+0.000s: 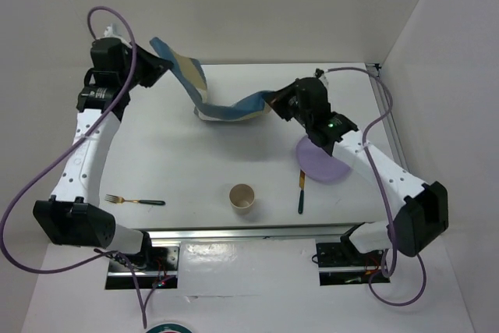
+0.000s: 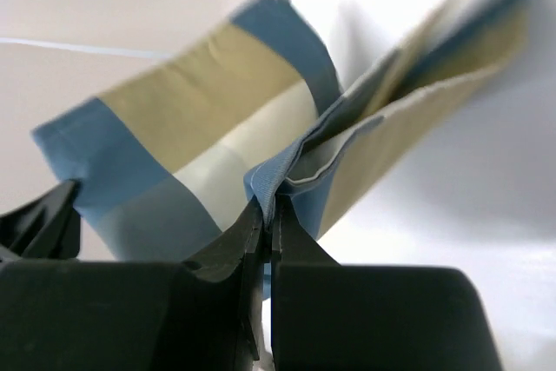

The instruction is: Set the dinner table for one person

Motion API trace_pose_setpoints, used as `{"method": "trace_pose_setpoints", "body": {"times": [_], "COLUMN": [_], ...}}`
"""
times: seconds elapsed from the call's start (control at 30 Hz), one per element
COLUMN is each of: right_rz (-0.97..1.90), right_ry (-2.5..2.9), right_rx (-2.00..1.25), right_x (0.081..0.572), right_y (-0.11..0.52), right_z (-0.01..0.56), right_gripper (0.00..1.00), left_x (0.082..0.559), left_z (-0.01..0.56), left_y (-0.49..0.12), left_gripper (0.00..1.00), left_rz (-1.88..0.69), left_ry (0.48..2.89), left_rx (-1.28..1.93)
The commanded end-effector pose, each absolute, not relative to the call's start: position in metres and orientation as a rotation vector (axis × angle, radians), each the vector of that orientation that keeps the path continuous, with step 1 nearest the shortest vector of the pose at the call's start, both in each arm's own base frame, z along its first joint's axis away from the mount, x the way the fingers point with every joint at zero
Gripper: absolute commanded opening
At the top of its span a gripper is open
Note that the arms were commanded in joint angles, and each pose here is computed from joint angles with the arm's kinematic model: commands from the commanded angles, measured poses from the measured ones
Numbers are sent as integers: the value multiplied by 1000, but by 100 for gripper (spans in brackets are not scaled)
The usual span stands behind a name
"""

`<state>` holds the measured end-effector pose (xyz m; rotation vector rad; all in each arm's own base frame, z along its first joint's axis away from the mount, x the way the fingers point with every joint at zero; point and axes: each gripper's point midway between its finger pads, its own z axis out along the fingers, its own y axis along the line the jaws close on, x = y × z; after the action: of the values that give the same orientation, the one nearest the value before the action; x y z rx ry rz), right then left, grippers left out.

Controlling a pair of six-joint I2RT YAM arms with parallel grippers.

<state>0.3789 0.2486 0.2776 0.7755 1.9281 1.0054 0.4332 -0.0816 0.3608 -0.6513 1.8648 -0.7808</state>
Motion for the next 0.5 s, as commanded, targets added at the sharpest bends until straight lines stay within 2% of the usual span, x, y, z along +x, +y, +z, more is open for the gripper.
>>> {"method": "trace_pose_setpoints", "body": {"times": [0.0, 0.27, 0.47], "right_rz": [937, 926, 856], "right_ry": [1806, 1684, 1586], "right_rx": [684, 603, 561], "right_x": [379, 375, 410], "right_y": [228, 217, 199], "right_z": [334, 393, 434], "right_gripper": [0, 0, 0], "left_x": [413, 404, 429], "left_z": [433, 476, 486], "left_y": [-76, -76, -79], "left_gripper": [0, 0, 0], "left_rz": [-904, -959, -985], "left_ry": [1701, 1630, 1640], "left_rx": [-615, -577, -537]}}
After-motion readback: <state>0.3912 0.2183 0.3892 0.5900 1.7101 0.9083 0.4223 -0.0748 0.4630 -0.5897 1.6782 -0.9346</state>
